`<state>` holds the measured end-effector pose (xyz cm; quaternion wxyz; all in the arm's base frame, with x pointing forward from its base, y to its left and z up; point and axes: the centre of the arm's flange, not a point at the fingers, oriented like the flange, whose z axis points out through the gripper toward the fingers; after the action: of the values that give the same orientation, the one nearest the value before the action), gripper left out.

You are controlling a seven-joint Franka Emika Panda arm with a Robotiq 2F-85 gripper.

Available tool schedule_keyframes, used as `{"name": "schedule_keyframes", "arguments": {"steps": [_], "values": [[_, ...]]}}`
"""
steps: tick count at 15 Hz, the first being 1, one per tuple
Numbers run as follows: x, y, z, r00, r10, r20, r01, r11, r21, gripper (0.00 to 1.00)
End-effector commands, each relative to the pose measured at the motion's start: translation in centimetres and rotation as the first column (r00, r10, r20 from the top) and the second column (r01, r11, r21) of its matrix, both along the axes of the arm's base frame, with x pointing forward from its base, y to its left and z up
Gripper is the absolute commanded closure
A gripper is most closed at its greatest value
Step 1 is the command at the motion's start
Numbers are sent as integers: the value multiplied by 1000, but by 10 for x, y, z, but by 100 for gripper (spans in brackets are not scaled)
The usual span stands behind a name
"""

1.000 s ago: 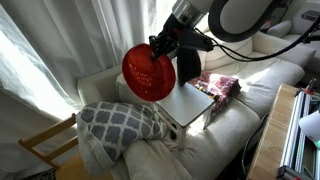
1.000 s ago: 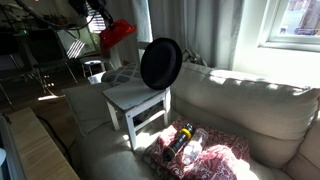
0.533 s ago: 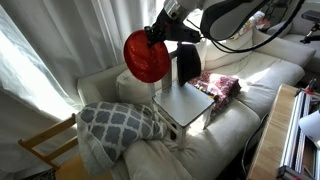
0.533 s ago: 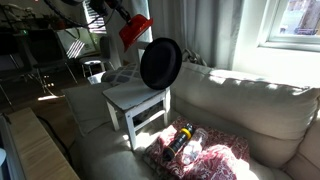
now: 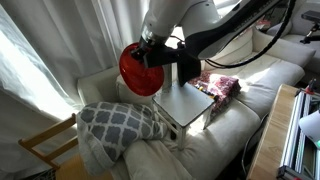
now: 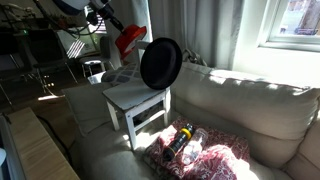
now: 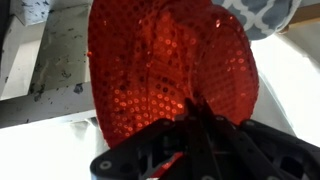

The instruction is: Pick up the red hat and hang it on the left side of the chairs backrest, pick up the black hat and put it on the chair seat

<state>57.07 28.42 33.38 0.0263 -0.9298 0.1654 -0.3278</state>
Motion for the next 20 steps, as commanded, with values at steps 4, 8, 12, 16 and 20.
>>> {"name": "schedule_keyframes", "arguments": {"steps": [4, 8, 12, 16, 20], "values": [[10, 3, -51, 982, -186, 21, 187, 974, -128, 99], [16, -12, -75, 957, -288, 17, 286, 942, -176, 99], [17, -18, -88, 946, -325, -16, 315, 925, -211, 68], [12, -16, -85, 943, -329, -56, 313, 930, -194, 40], [4, -33, -49, 944, -317, -86, 300, 938, -173, 10]]}}
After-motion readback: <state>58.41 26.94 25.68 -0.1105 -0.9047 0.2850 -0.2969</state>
